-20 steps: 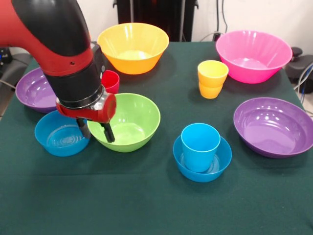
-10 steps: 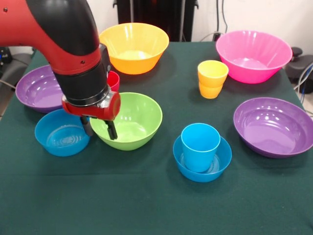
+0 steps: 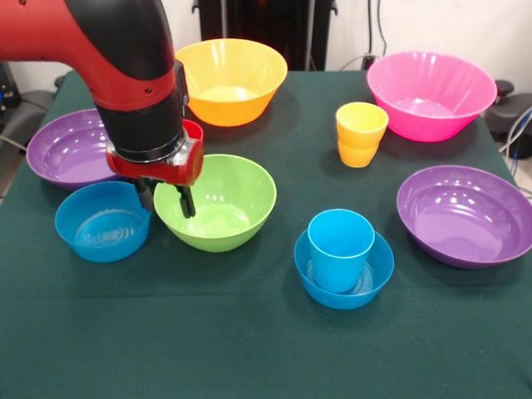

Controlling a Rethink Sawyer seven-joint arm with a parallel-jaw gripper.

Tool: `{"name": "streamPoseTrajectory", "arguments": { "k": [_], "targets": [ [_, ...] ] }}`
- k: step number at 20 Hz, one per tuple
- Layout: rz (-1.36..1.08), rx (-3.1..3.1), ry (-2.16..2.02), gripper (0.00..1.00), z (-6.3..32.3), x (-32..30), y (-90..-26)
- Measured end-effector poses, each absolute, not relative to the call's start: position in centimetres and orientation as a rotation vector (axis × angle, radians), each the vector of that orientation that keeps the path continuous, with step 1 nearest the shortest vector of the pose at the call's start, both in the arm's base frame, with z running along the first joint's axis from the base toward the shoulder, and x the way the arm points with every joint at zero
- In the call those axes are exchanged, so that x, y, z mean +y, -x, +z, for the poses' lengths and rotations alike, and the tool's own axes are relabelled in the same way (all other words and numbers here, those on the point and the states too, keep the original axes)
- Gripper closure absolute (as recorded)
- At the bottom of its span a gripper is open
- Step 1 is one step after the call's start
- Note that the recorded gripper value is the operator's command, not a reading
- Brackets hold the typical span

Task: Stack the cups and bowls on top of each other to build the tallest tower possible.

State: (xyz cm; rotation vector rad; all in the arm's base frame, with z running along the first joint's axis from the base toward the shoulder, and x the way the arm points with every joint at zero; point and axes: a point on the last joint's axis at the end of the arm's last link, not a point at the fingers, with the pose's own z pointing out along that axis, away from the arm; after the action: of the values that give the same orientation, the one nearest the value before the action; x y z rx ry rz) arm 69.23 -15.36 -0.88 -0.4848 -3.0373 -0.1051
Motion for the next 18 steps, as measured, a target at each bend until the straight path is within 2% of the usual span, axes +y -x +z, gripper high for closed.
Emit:
{"name": "streamPoseTrajectory", "arguments": {
  "k": [12,18],
  "targets": [
    [-0.177,-2.963,0.566,0.00,4.1,-15.4,-70.1],
    [-0.199,-2.943,0.594,0.00,5.1,-15.7,-70.7]
  ]
}}
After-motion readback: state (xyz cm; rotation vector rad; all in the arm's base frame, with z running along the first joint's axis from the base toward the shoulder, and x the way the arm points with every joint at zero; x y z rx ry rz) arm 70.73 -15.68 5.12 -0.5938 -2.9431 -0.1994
